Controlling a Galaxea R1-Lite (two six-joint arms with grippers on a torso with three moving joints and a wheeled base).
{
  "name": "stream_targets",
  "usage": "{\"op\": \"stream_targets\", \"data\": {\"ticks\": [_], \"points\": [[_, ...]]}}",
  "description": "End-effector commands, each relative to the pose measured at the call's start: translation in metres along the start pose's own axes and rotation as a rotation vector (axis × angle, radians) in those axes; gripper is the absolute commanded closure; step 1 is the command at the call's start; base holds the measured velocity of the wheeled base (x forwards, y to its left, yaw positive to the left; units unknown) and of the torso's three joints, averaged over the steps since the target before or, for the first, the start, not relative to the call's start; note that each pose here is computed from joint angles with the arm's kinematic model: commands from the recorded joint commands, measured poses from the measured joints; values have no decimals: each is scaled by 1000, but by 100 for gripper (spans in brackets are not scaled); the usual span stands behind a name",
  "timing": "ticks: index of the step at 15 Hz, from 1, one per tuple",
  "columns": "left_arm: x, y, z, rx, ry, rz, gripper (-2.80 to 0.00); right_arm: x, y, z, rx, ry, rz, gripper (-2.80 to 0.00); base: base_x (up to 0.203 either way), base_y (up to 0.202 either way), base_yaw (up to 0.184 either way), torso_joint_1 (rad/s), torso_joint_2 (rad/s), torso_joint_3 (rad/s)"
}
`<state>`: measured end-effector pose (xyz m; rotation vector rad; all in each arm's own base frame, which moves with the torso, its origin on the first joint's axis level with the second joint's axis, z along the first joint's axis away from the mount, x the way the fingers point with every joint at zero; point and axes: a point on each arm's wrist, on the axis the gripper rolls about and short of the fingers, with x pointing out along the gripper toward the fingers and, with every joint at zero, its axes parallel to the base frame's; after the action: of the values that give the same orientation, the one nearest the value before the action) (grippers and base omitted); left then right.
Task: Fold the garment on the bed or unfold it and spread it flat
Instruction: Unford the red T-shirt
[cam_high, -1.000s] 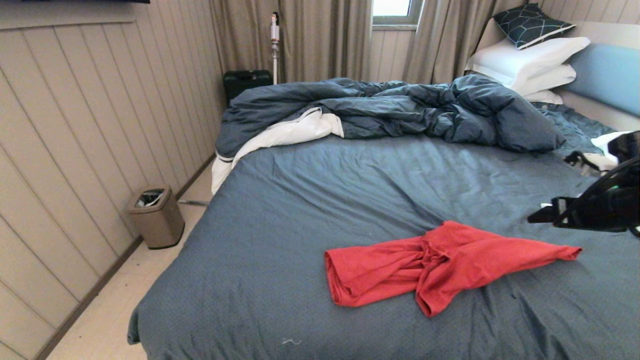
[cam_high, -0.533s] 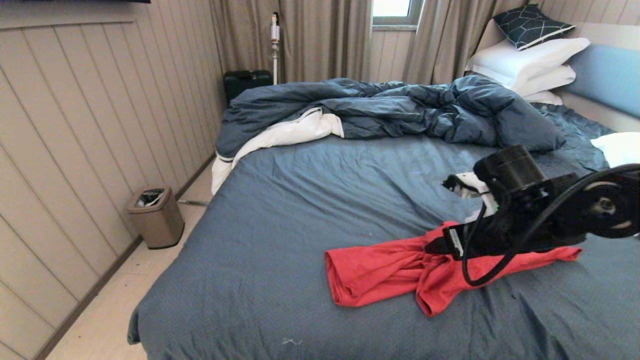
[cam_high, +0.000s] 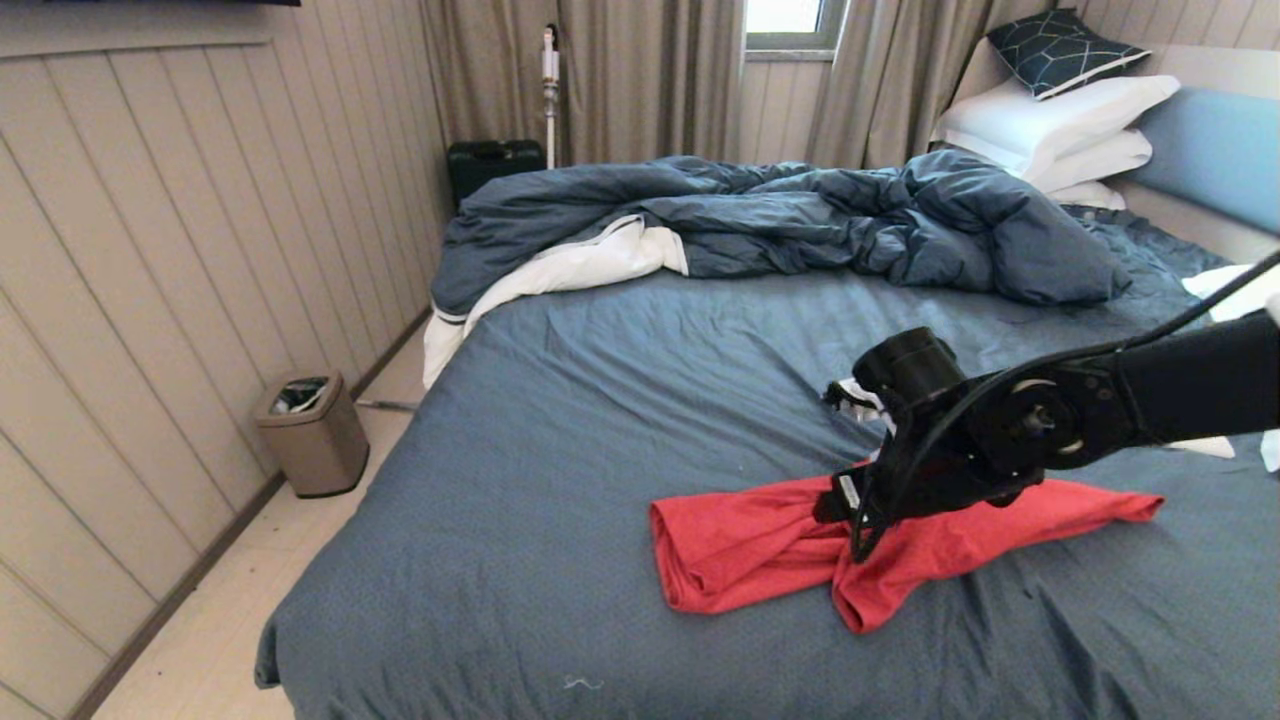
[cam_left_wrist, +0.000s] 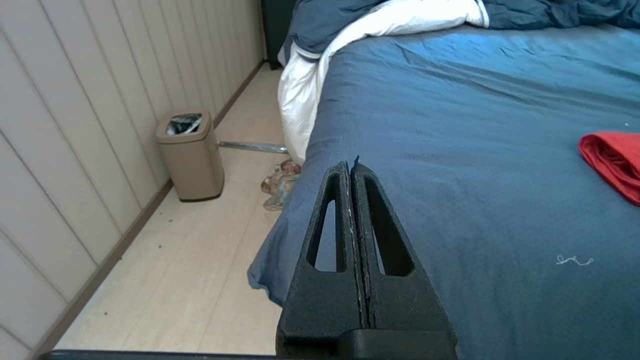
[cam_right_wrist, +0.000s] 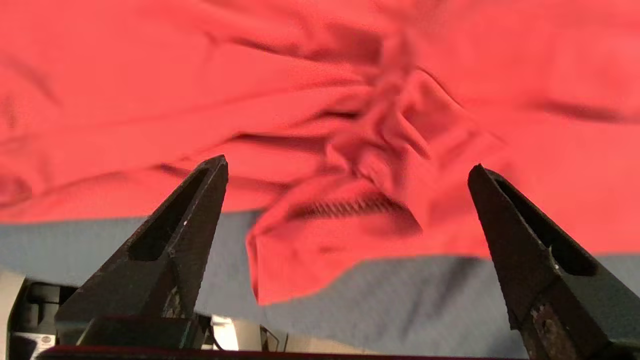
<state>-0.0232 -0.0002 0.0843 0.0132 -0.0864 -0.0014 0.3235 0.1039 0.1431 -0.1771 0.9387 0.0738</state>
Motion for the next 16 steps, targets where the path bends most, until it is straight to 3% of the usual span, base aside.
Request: {"op": "stream_targets", "data": {"ticks": [1,5,6,7,13,16], "points": [[0,0,0,1,-1,0,0,16,2,-1,-6,38,-6,-280,0,0,0,0,0,0],[0,0,0,1,0,0,0,25,2,-4,-7,64,-13,-280,0,0,0,0,0,0],[0,0,0,1,0,0,0,27,0,-4,-3,66,-16,-185,0,0,0,0,0,0],[0,0,0,1,0,0,0,28,0,-3,-3,58,-16,0,0,0,0,0,0,0],[0,0,0,1,-1,0,0,28,-7,-5,10,61,-27,0,0,0,0,0,0,0],[0,0,0,1,-1,0,0,10,-14,3,29,4,-29,0,0,0,0,0,0,0]]}}
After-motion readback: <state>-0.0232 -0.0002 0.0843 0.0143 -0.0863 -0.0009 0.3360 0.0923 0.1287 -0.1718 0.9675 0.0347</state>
